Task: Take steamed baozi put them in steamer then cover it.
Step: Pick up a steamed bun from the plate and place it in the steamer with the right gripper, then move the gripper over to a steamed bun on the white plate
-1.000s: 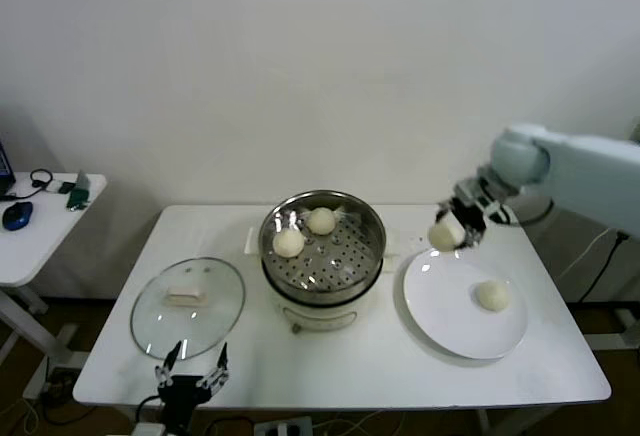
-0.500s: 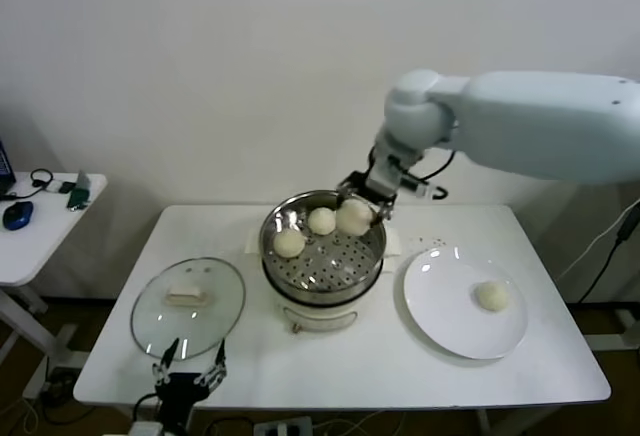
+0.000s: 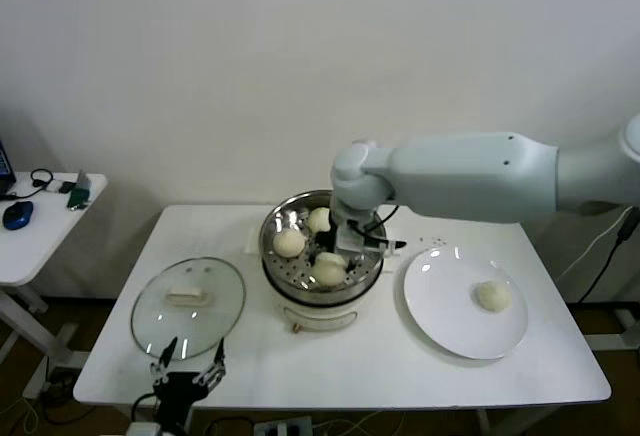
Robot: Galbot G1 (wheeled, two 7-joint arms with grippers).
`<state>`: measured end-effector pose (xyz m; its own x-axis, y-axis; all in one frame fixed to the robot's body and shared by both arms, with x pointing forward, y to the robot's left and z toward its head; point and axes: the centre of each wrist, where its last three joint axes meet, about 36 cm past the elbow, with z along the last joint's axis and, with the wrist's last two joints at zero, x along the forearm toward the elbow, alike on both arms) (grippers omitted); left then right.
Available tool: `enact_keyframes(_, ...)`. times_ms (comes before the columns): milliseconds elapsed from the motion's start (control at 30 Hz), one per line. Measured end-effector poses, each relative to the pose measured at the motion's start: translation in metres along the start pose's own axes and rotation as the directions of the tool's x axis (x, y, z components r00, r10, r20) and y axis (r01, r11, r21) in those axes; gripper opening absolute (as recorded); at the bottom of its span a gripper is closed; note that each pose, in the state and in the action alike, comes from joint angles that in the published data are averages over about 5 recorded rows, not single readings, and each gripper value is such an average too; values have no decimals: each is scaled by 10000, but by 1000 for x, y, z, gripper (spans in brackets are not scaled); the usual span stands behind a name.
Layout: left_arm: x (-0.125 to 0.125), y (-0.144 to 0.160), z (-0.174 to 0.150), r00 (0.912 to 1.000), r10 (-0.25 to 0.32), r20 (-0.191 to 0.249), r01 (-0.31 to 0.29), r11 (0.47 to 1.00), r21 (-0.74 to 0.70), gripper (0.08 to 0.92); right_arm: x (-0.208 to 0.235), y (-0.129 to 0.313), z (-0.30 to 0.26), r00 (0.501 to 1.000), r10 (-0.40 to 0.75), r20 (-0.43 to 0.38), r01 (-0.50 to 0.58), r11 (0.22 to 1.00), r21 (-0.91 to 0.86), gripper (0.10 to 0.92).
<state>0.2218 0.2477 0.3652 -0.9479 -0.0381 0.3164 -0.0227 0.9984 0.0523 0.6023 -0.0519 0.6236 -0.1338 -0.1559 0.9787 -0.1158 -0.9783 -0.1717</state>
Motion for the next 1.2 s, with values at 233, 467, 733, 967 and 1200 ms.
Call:
enact_keyframes(233,2,0,0,10000,-5,19,5,10000,5,823,-28,-4,3,10000,2,80,-3,10000,87,728)
enact_keyframes(467,2,0,0,10000,-4,29,4,10000,8,823,-33,-6,8,9992,324,246,-325,9995,28,808)
enact_keyframes(733,2,0,0,10000,58,24,-58,10000,-35,823,13,13,36,9996,216,202,-192,9934,-1130,823)
enact_keyframes(967,0,0,0,9999,110,90,-110,9999,23,823,95,79,81,9979,-158,-636,-118,9111,-4120,823)
enact_keyframes(1200,-5,2,-3,9997,157,202,-158,9998,77,823,123,197,99,9931,-645,-981,-268,6887,-7246,823)
